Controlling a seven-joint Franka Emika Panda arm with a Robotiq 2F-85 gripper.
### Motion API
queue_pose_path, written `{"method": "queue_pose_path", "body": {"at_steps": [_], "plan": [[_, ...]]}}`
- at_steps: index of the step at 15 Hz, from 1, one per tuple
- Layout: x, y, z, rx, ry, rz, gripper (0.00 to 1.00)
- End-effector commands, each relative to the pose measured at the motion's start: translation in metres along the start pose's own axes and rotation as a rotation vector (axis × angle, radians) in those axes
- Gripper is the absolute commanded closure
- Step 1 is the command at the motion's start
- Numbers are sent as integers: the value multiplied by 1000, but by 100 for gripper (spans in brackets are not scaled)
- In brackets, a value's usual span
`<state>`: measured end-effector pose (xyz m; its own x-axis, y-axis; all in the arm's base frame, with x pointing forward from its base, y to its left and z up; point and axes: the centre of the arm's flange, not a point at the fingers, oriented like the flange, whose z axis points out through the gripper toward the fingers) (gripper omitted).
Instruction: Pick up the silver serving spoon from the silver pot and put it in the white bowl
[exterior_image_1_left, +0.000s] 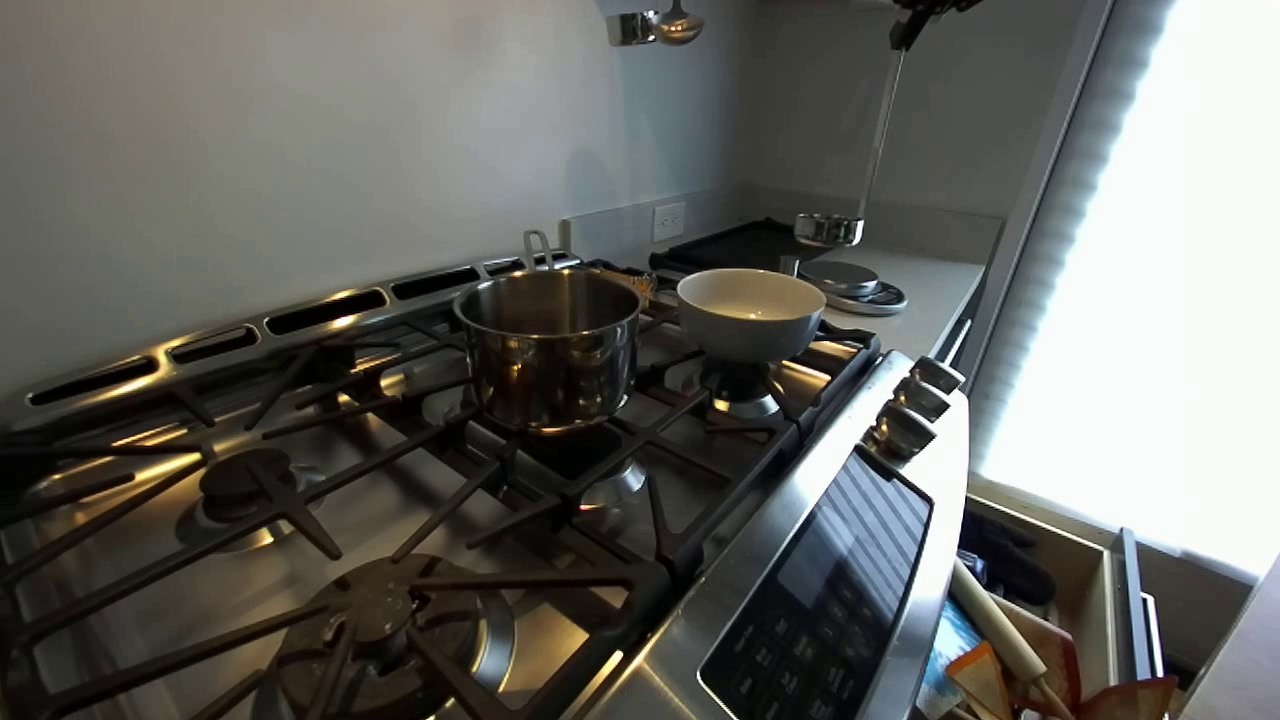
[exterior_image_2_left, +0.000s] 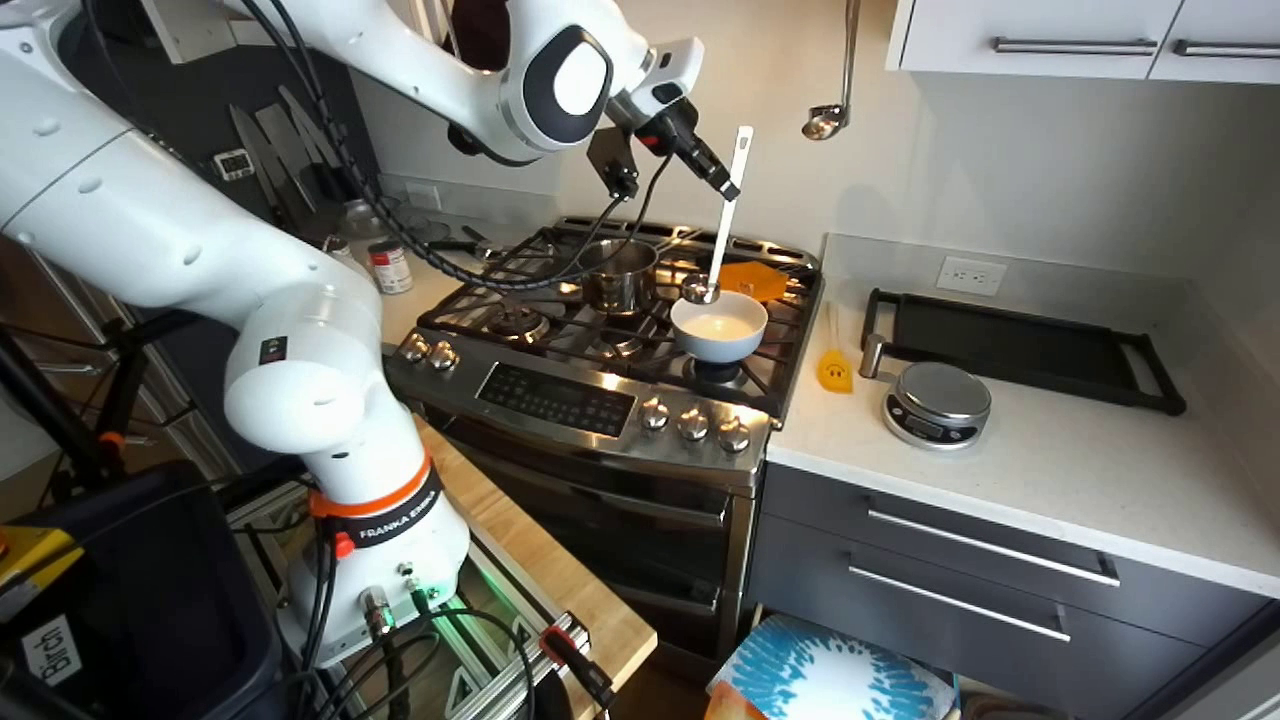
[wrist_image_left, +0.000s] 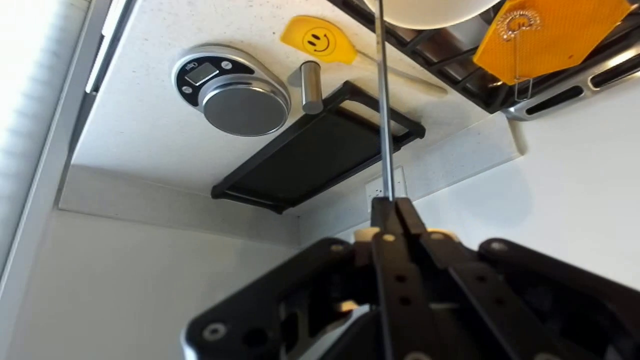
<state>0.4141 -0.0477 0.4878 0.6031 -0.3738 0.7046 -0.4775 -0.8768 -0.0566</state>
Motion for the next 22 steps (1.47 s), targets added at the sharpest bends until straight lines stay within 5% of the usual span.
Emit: {"method": "queue_pose_path", "body": {"at_steps": [1,22], "plan": [[-20,-12,6,-34,20,11,99],[5,-34,117,-6,-108,-11,99]]}}
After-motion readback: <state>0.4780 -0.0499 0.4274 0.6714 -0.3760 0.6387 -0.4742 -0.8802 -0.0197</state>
